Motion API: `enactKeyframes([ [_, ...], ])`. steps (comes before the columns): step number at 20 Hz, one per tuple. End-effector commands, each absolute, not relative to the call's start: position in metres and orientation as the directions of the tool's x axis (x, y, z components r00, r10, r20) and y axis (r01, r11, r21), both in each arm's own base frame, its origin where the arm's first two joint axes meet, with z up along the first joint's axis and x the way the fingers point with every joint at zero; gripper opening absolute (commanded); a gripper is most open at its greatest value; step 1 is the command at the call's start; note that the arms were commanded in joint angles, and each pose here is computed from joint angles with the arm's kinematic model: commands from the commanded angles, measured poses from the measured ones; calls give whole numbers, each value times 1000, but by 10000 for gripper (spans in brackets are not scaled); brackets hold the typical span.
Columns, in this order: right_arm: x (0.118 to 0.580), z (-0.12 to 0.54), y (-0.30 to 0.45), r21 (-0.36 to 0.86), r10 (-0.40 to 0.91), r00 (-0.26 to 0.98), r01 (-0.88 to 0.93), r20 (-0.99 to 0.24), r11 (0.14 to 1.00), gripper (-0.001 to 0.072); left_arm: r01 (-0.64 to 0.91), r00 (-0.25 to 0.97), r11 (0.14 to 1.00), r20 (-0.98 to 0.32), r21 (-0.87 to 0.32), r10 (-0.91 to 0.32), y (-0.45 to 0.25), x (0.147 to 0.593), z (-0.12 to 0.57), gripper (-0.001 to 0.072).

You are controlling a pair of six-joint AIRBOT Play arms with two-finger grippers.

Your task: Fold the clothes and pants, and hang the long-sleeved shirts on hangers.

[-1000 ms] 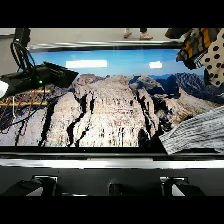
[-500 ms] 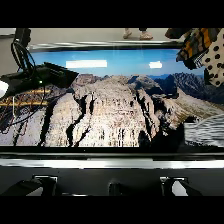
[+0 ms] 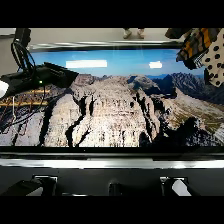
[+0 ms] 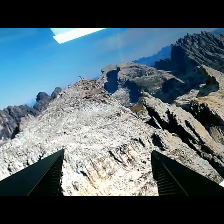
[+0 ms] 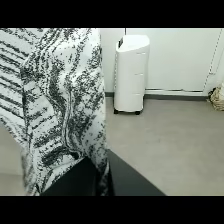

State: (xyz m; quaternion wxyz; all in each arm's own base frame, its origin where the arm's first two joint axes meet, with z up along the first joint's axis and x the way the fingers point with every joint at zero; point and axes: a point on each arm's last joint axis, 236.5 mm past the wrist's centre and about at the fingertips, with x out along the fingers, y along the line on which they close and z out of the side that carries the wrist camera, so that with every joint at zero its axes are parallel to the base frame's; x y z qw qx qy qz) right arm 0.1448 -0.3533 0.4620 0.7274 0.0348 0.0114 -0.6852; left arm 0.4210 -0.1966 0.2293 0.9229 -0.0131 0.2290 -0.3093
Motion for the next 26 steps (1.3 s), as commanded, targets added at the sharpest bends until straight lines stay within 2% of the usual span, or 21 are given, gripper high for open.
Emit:
enactKeyframes([
  [1,139,458,-367,63,-997,42,997,-70,38,26,566,704,808,-415,-164,-577,-197,421,229,614],
  [4,135,447,-380,93,-993,40,995,-108,30,27,566,704,808,-415,-164,-577,-197,421,229,614],
  [9,150,434,-377,107,-977,133,987,-169,116,42,566,704,808,-415,-164,-577,-197,421,229,614],
  [10,149,434,-373,111,-975,141,986,-174,123,166,565,704,808,-415,-164,-577,-197,421,229,615],
  [11,144,437,-368,117,-975,139,986,-174,119,343,565,705,808,-414,-163,-576,-196,421,229,615],
  [12,138,443,-361,127,-977,137,985,-161,117,454,564,706,809,-412,-163,-576,-196,422,230,616],
  [13,128,455,-350,140,-982,135,983,-131,117,500,564,707,810,-411,-163,-575,-196,422,230,617],
  [14,115,473,-337,153,-988,132,981,-81,118,606,557,710,812,-409,-173,-574,-195,422,231,619],
  [15,102,495,-319,177,-990,139,975,-12,135,655,533,720,820,-397,-209,-569,-193,423,235,624],
  [16,89,521,-297,208,-985,153,964,76,166,657,496,732,828,-386,-263,-561,-190,425,239,626],
  [18,74,568,-258,288,-947,194,920,255,266,657,429,751,833,-375,-349,-544,-179,428,244,625],
  [19,79,585,-242,310,-914,242,886,326,345,656,406,757,834,-373,-375,-536,-174,428,245,626],
  [21,121,594,-225,318,-833,416,785,365,532,655,380,772,838,-366,-391,-520,-164,429,250,626],
  [23,202,579,-207,308,-664,680,589,312,747,653,373,783,843,-356,-388,-510,-157,428,256,625],
  [24,246,565,-188,294,-528,807,454,264,841,649,371,788,845,-351,-386,-506,-155,427,258,625],
  [25,292,545,-164,279,-365,909,305,199,911,632,372,790,845,-347,-384,-506,-154,426,260,625],
  [26,332,517,-139,271,-219,970,183,108,945,617,375,788,844,-348,-383,-508,-154,424,261,625],
])
